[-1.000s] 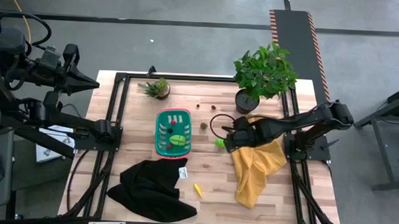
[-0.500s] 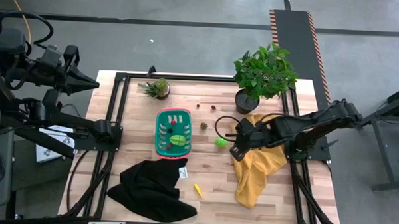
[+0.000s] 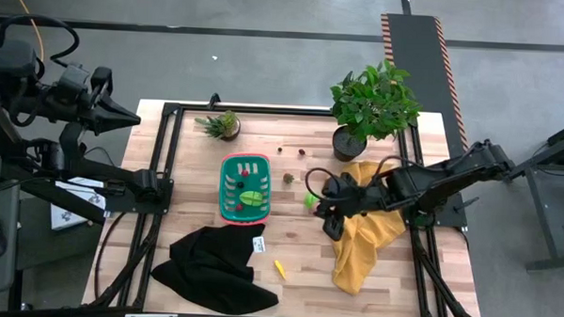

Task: Pick and placing Produce into tupperware
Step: Put the pink peach in the green basket

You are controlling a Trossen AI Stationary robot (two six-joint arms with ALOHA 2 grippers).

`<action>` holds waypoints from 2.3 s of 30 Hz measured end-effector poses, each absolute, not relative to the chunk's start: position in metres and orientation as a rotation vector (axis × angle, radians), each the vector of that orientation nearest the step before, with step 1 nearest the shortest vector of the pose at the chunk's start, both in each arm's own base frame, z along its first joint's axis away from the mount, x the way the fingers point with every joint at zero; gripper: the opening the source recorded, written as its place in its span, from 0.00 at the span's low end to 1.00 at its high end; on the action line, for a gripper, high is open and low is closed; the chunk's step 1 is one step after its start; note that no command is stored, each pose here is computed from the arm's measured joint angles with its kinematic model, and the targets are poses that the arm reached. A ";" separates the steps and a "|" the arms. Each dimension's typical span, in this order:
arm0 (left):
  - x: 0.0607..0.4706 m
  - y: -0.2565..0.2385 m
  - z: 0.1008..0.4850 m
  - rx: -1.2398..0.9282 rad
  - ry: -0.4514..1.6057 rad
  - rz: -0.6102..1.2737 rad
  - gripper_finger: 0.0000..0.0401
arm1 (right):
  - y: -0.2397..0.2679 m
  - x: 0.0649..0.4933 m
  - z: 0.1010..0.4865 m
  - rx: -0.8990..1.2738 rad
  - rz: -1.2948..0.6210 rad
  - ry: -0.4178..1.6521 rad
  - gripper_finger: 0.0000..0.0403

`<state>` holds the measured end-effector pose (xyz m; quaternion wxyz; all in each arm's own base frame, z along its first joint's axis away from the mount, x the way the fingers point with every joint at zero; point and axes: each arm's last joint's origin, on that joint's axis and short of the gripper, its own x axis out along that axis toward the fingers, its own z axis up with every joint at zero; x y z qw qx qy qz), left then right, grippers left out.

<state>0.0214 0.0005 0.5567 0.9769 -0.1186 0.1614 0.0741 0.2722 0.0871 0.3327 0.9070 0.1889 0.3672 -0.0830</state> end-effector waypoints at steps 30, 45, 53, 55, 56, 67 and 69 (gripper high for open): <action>0.027 0.006 0.557 -0.220 0.341 0.224 0.02 | 0.073 0.362 0.284 0.400 -0.091 0.597 0.35; 0.028 0.007 0.556 -0.210 0.345 0.243 0.02 | 0.060 0.416 0.281 0.336 -0.116 0.627 0.35; 0.028 0.006 0.556 -0.195 0.346 0.240 0.02 | 0.048 0.429 0.273 0.358 -0.200 0.665 0.35; 0.028 0.006 0.556 -0.187 0.347 0.239 0.02 | 0.045 0.429 0.270 0.366 -0.222 0.680 0.35; 0.028 0.006 0.556 -0.185 0.347 0.238 0.02 | 0.044 0.430 0.268 0.365 -0.228 0.679 0.35; 0.028 0.007 0.556 -0.165 0.350 0.242 0.02 | 0.042 0.444 0.245 0.357 -0.202 0.699 0.35; 0.028 0.007 0.556 -0.165 0.350 0.242 0.02 | 0.043 0.448 0.239 0.364 -0.183 0.694 0.35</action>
